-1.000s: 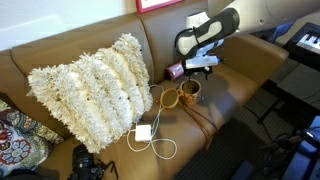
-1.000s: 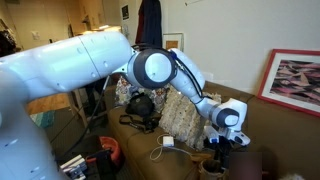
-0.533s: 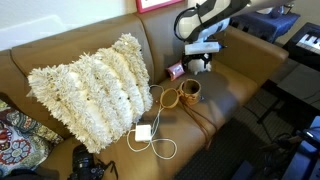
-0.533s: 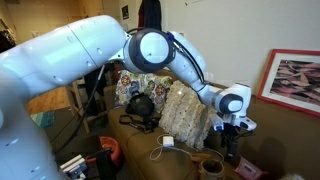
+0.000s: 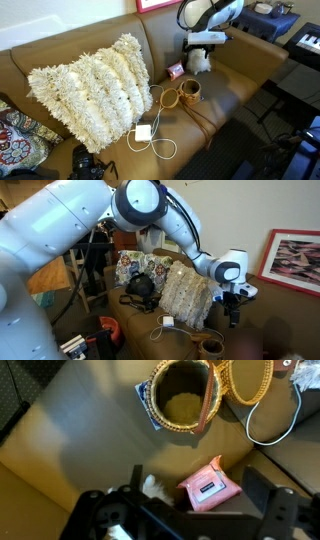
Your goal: Move the brown bag to the left side of the sofa
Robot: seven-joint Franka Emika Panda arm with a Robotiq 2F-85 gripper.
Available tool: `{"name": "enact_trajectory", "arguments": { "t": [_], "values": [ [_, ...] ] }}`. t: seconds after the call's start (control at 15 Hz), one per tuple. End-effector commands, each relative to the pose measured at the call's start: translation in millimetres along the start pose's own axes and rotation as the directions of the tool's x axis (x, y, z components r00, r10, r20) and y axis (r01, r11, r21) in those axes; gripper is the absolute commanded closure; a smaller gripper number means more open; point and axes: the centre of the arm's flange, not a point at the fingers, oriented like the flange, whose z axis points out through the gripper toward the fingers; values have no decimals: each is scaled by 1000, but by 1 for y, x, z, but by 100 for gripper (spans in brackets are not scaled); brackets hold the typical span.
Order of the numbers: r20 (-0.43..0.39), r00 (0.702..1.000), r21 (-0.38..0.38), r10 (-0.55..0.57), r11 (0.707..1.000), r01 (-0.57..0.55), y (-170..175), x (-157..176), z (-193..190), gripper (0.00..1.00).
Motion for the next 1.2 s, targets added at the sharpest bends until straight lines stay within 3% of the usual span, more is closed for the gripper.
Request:
{"name": "enact_trajectory", "arguments": {
  "t": [0.0, 0.53, 0.8, 1.07, 1.13],
  "values": [
    [-79, 997, 48, 0, 999, 4, 24, -37, -57, 0],
    [-189, 982, 160, 19, 987, 12, 49, -60, -145, 0],
    [-199, 980, 176, 22, 984, 14, 60, -70, -162, 0],
    [-198, 978, 154, 62, 988, -31, 63, -84, -152, 0],
    [-179, 983, 158, 35, 987, -7, 56, -63, -158, 0]
  ]
}}
